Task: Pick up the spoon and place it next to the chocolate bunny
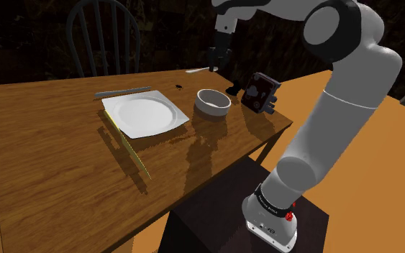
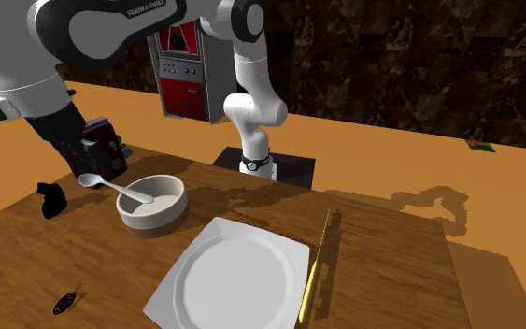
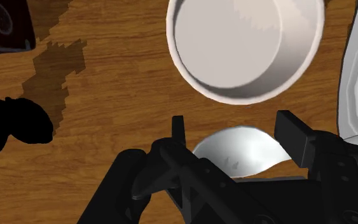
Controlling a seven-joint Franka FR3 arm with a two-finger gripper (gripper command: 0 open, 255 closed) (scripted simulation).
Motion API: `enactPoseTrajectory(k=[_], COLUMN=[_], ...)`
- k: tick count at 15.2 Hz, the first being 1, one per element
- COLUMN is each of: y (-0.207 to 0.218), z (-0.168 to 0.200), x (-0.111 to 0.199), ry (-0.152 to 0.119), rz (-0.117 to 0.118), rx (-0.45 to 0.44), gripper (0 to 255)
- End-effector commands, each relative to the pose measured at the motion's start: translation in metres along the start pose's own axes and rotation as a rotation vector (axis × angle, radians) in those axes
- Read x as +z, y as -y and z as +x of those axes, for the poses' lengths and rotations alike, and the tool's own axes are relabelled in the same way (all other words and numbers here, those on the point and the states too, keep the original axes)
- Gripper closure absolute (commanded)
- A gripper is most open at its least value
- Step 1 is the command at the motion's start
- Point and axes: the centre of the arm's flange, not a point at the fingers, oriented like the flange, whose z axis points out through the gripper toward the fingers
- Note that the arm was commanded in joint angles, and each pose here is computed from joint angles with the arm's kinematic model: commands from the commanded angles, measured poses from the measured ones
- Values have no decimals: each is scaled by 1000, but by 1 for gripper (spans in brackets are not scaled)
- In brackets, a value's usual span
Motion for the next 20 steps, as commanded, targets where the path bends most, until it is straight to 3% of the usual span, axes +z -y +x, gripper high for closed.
enactPoseTrajectory(k=[1, 6, 20], y=[-18, -60, -63], z=[22, 82, 93], x=[-1, -12, 61], ry=[0, 0, 0], rz=[-1, -1, -1], rx=[-1, -1, -1], gripper=[255, 255, 255])
